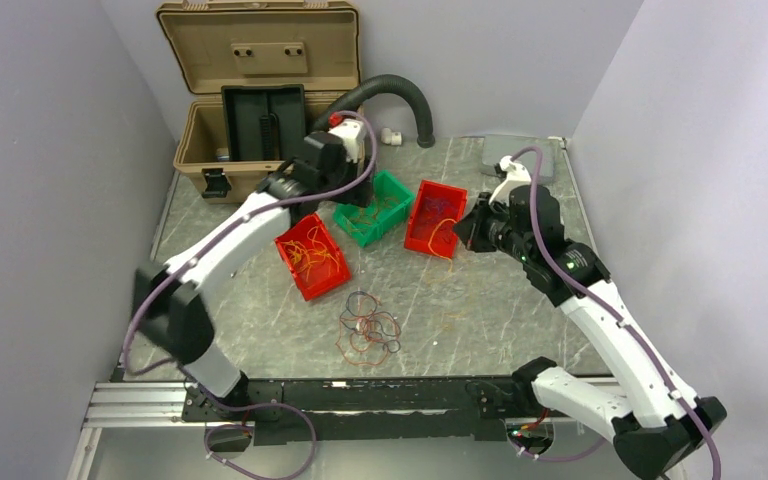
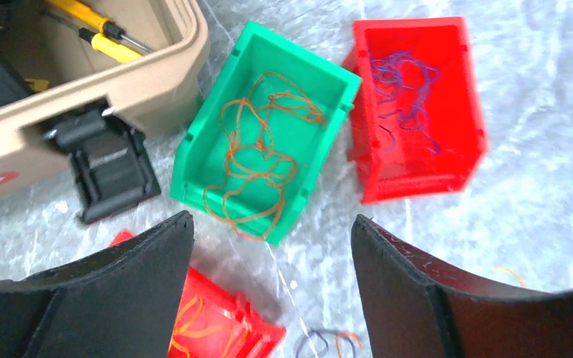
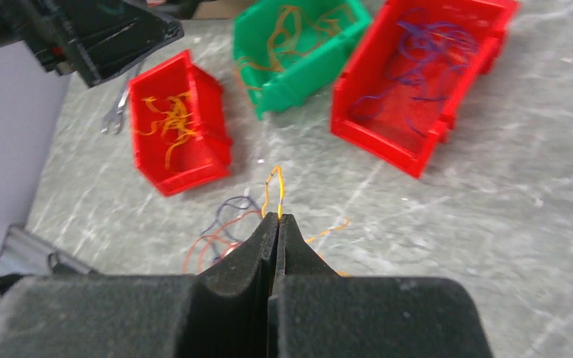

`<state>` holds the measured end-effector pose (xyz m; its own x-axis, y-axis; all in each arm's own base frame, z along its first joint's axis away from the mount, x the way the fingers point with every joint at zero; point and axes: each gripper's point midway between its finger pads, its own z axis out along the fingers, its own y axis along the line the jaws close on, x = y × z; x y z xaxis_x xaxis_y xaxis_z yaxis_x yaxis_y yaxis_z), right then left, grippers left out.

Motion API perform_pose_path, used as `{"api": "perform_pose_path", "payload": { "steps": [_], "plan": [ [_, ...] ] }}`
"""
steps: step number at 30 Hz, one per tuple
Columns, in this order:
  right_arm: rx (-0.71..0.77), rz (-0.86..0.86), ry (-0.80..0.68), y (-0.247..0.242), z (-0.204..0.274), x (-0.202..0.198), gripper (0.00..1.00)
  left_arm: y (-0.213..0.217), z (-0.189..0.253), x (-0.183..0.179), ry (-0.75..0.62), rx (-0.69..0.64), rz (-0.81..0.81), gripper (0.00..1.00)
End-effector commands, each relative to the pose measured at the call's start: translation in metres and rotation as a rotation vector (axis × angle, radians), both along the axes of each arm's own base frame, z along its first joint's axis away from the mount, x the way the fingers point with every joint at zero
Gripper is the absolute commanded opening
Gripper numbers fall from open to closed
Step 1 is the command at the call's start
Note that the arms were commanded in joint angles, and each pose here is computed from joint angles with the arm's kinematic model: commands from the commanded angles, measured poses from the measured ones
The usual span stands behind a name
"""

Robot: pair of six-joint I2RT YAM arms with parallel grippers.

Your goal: Untangle the cables

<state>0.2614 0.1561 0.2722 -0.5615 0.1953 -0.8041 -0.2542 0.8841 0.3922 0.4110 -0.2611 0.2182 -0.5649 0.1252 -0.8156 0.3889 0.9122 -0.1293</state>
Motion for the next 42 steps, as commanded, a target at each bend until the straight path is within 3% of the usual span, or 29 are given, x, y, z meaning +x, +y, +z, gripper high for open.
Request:
{"api": "perform_pose_path", "payload": {
  "steps": [1,5,18,29,42],
  "plan": [
    [0.153,0.155,-0.119,0.042,0.065,-0.003,0.00,0.010,0.047,-0.043,-0.084,-0.150,-0.034,0.84],
    [0.192,0.232,-0.184,0.074,0.101,-0.001,0.00,0.045,0.055,-0.075,-0.113,-0.165,0.044,0.99],
    [0.367,0.381,-0.302,0.169,0.179,0.022,0.00,0.186,0.095,-0.143,-0.231,-0.123,0.551,0.99],
    [0.457,0.393,-0.284,0.249,0.164,0.064,0.00,0.219,0.102,-0.180,-0.311,-0.157,0.594,0.99],
    [0.253,0.325,-0.315,0.316,0.086,0.107,0.00,0.234,0.094,-0.200,-0.322,-0.118,0.587,0.99]
  ]
}}
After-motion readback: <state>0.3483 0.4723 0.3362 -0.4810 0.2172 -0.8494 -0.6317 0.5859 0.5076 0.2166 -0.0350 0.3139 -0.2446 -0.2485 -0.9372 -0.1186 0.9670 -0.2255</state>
